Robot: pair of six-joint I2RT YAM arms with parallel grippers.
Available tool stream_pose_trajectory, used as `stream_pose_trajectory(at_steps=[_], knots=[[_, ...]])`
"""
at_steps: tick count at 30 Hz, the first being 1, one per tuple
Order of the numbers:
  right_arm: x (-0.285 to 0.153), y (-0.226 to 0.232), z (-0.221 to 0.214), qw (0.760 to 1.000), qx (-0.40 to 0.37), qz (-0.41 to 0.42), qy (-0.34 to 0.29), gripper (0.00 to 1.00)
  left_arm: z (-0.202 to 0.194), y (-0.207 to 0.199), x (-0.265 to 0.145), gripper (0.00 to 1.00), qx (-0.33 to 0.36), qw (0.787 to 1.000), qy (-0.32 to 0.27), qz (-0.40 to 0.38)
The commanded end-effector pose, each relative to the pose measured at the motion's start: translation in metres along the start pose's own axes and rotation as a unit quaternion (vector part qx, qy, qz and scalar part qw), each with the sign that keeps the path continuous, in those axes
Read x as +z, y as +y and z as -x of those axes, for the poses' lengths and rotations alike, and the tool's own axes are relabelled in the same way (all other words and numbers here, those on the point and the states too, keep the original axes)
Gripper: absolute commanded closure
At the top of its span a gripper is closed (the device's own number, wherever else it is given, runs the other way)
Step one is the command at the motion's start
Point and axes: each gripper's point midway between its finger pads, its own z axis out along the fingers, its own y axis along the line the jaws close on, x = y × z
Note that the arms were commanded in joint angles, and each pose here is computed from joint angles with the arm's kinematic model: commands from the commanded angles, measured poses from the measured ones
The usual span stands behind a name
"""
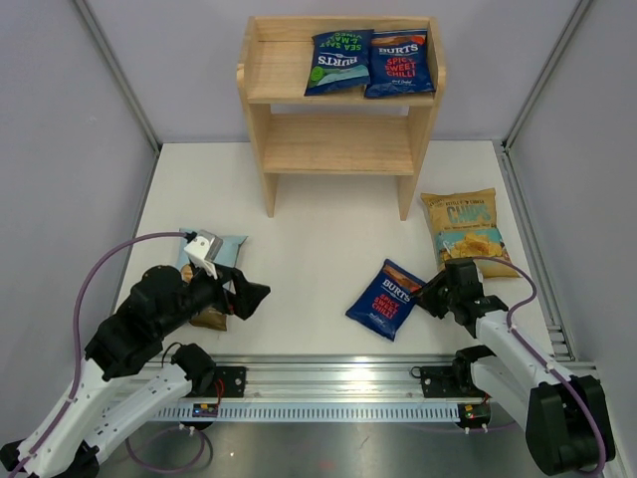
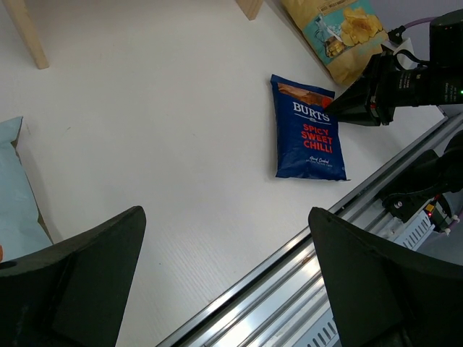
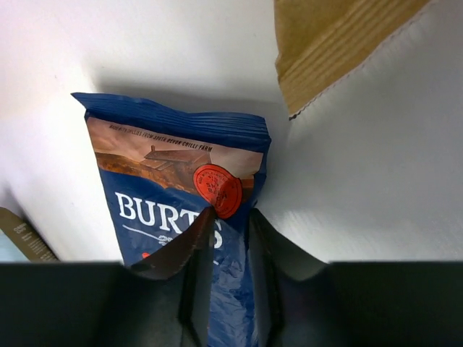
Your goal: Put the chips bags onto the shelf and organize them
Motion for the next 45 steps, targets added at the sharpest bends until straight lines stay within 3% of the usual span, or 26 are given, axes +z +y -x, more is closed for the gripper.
stream_pose_trajectory(at_steps=[1, 3, 6, 9, 26, 32, 39, 42, 45], knots=[[-0.002, 0.009, 0.003, 1.0, -0.004, 0.02, -0.007, 0.7, 0.012, -0.008, 0.003, 0.01, -0.003, 1.0, -0.02, -0.017], [-0.002, 0.012, 0.003, 1.0, -0.009, 0.028, -0.006, 0.83, 0.011, -0.009, 0.005, 0.01, -0.008, 1.0, -0.018, -0.021], [-0.001, 0.015, 0.004, 0.999, -0.01, 0.036, -0.006, 0.86, 0.008, -0.01, 0.01, 0.01, -0.02, 0.999, -0.013, -0.022], [-0.002, 0.019, 0.004, 0.999, -0.01, 0.048, -0.005, 1.0, 0.007, -0.011, 0.013, 0.01, -0.031, 0.999, -0.013, -0.025], [-0.056, 0.106, 0.043, 0.98, 0.013, 0.188, -0.067, 1.0, -0.002, -0.008, 0.071, 0.01, -0.175, 0.982, -0.06, -0.03], [-0.068, 0.136, 0.061, 0.967, 0.049, 0.233, -0.093, 1.0, 0.006, -0.016, 0.085, 0.01, -0.266, 0.959, -0.082, -0.055], [-0.091, 0.177, 0.076, 0.934, 0.12, 0.312, -0.124, 1.0, 0.009, -0.017, 0.102, 0.01, -0.414, 0.902, -0.101, -0.073], [-0.101, 0.199, 0.078, 0.921, 0.132, 0.338, -0.145, 1.0, 0.012, -0.019, 0.108, 0.01, -0.454, 0.88, -0.11, -0.089], [-0.108, 0.223, 0.071, 0.911, 0.135, 0.363, -0.145, 1.0, 0.021, -0.023, 0.115, 0.01, -0.462, 0.874, -0.114, -0.098]])
